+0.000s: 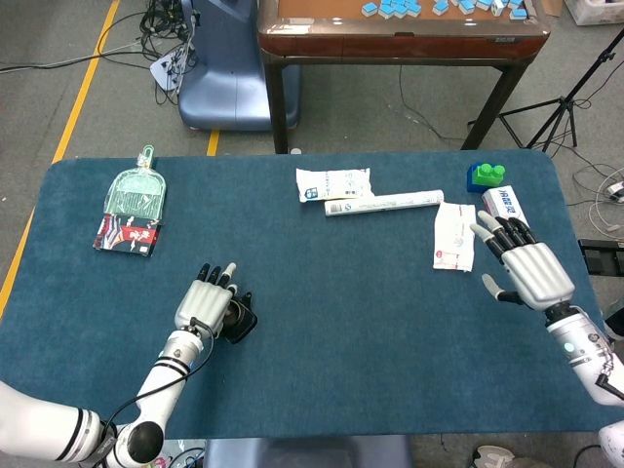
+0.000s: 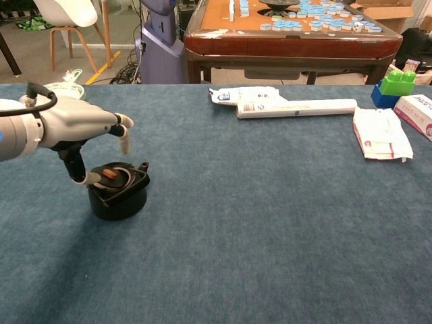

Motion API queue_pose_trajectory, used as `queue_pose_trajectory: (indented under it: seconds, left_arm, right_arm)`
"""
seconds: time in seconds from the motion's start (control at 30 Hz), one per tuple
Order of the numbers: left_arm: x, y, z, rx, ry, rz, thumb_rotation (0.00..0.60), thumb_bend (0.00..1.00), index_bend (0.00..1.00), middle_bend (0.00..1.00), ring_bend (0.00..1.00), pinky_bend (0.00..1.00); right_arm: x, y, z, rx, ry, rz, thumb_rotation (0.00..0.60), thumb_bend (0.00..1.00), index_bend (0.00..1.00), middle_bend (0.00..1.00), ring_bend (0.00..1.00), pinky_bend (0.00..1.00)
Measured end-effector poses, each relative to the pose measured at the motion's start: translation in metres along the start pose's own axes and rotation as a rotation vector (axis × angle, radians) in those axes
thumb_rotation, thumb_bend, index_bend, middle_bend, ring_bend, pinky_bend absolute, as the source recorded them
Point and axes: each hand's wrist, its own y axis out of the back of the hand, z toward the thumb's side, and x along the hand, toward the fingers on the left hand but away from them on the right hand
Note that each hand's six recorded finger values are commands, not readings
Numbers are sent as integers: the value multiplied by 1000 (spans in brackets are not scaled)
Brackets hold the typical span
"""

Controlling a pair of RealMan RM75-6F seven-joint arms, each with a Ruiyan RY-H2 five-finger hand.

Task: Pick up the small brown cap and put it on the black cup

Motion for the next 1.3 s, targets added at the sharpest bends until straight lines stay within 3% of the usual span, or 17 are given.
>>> queue_pose_trajectory:
  seconds: [0.3, 1.3]
  left_arm:
    - [-13, 4, -11, -6, 27, 14, 600, 324, 242, 0, 0, 0]
    - [-50, -31, -39, -46, 74, 21, 600, 324, 242, 0, 0, 0]
  right_arm:
    - [-3, -1, 0, -4, 2, 2, 600, 428, 11, 0, 0, 0]
    - [2, 1, 21, 14, 32, -4, 600, 428, 11, 0, 0, 0]
